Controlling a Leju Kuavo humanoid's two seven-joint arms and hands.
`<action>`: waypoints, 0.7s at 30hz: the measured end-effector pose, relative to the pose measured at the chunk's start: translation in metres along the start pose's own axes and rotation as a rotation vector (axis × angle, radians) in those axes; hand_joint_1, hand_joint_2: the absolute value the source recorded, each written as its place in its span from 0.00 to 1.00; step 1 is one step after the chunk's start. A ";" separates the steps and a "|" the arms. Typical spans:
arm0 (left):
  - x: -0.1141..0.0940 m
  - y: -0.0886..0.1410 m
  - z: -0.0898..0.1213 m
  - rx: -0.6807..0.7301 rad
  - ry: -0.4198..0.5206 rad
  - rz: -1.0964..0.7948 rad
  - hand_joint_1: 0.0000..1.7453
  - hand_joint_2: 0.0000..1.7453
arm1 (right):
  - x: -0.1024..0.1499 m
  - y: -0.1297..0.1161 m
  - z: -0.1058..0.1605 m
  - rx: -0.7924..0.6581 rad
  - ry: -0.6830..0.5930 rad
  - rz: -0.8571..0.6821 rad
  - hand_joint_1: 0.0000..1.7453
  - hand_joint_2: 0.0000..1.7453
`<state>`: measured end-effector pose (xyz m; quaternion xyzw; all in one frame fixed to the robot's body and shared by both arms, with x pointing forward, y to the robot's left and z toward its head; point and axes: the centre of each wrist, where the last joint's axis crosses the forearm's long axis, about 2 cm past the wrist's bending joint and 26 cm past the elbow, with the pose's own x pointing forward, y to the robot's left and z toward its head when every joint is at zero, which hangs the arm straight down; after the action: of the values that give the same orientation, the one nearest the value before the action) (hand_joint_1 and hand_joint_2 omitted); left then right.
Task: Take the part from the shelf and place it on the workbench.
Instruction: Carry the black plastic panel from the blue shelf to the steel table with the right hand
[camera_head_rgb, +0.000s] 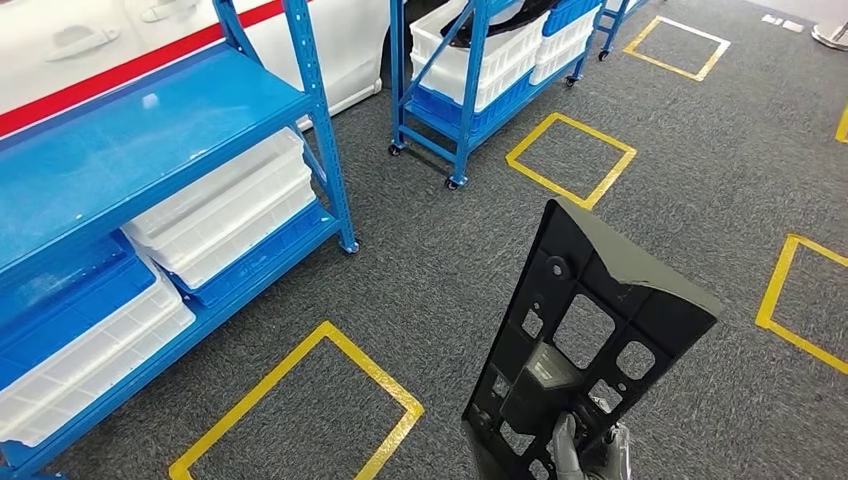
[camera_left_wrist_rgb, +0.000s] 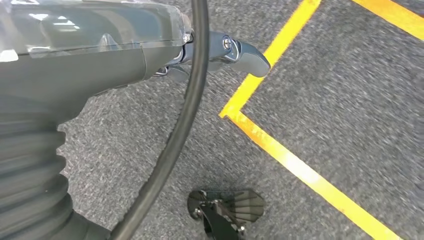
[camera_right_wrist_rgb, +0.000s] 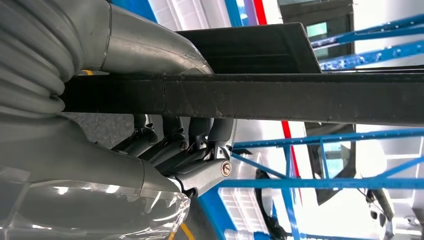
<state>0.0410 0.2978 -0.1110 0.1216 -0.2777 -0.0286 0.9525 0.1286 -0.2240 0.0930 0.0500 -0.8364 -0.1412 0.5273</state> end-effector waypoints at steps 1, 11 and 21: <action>0.000 0.000 0.000 0.000 0.000 0.000 0.00 1.00 | 0.000 0.000 -0.001 -0.001 -0.003 -0.002 1.00 1.00; -0.003 0.002 0.001 0.006 0.011 0.000 0.00 1.00 | 0.000 0.001 -0.001 -0.011 -0.010 -0.011 1.00 1.00; 0.000 0.002 -0.001 0.006 0.005 0.002 0.00 1.00 | -0.001 0.001 -0.001 -0.006 -0.009 -0.021 1.00 1.00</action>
<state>0.0418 0.2998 -0.1108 0.1244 -0.2753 -0.0264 0.9529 0.1298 -0.2226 0.0933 0.0567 -0.8376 -0.1495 0.5223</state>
